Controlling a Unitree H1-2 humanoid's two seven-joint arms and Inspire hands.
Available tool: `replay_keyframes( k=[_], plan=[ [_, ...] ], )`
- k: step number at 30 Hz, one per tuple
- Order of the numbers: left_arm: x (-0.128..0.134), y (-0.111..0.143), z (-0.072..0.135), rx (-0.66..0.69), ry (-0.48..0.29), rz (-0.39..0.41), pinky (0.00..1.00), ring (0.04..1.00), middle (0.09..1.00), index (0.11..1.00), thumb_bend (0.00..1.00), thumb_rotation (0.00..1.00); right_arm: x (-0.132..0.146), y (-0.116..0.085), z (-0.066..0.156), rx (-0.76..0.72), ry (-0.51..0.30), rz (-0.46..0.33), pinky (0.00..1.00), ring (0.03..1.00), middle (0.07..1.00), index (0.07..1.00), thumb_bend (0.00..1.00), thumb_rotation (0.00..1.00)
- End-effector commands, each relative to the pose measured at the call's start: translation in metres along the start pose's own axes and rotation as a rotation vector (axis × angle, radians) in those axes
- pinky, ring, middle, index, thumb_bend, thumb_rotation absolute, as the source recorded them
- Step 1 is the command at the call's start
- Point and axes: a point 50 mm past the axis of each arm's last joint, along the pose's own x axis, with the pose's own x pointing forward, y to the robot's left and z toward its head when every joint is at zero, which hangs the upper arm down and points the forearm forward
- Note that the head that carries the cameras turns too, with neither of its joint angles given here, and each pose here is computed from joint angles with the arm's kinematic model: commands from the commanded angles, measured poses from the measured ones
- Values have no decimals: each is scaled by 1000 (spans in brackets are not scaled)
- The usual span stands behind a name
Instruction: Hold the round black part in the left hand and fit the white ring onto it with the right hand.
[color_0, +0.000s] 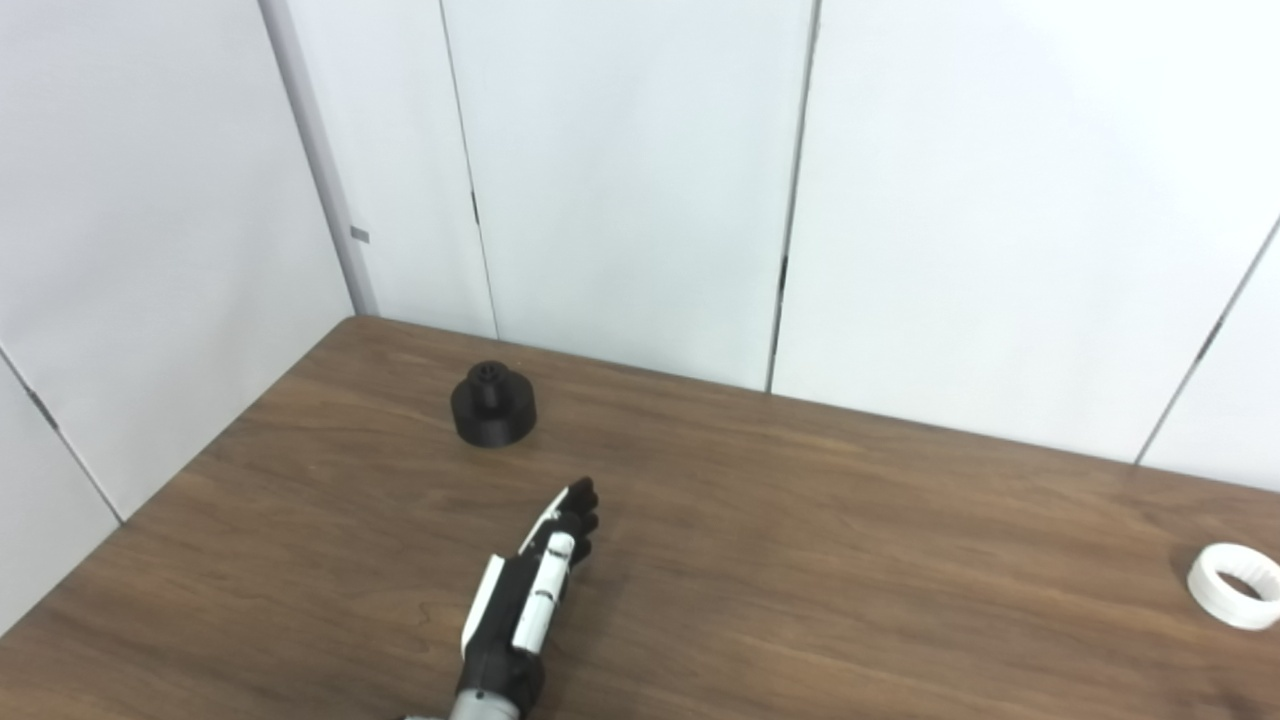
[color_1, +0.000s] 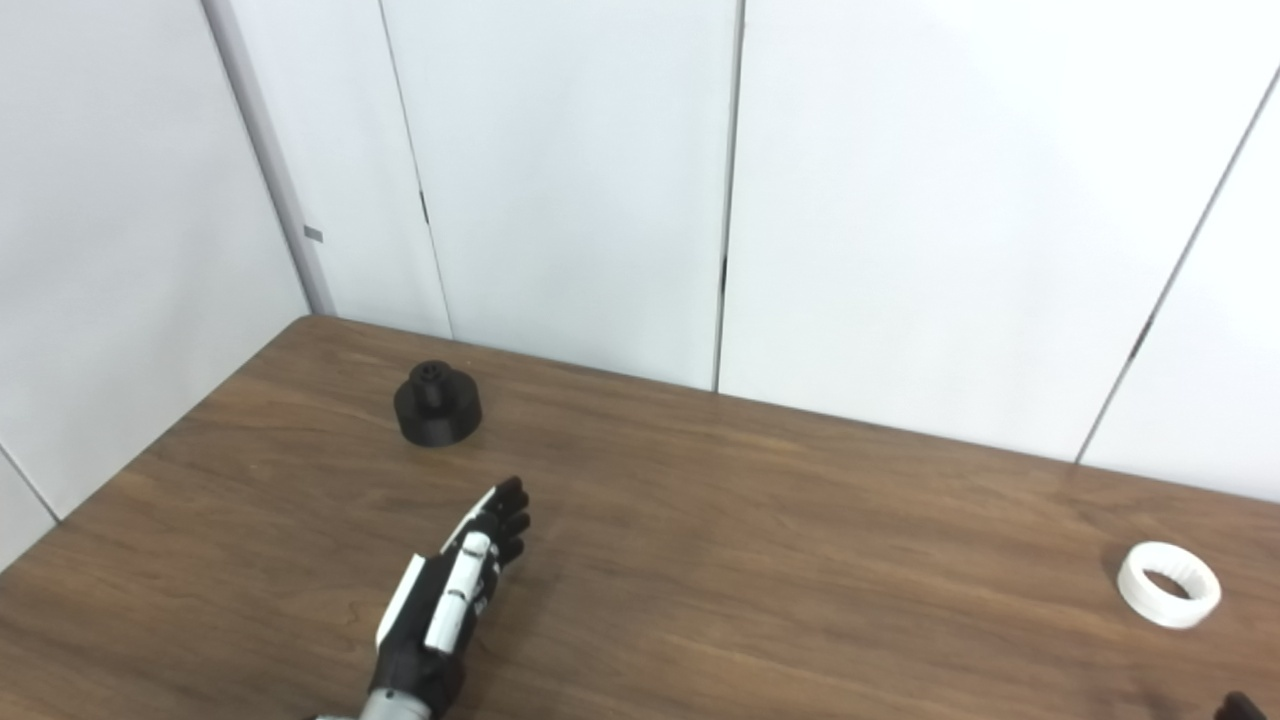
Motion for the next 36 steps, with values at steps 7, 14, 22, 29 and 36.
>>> replay_keyframes(
  k=[7, 14, 22, 29, 36],
  plan=[
    [-13, -14, -5, 0, -20, 30, 921, 928, 937, 929, 366, 881, 10, -10, 9, -6, -71, 29, 853, 907, 911, 886, 545, 1000],
    [-12, -16, -8, -7, -27, 27, 941, 932, 939, 930, 388, 864, 11, -13, 10, -7, -67, 30, 844, 902, 921, 904, 561, 1000],
    [-13, -17, -4, 2, -37, 33, 937, 935, 939, 936, 375, 861, 10, -13, 12, 2, -64, 28, 803, 873, 891, 880, 547, 997],
    [-10, -13, -1, 45, -23, 39, 918, 923, 930, 932, 418, 744, 10, -11, 12, -7, -67, 33, 762, 858, 877, 867, 525, 1000],
    [-11, -8, 7, 196, -53, 47, 864, 901, 921, 937, 573, 557, 7, -8, 14, -14, -66, 31, 759, 860, 869, 855, 516, 1000]
  ],
)
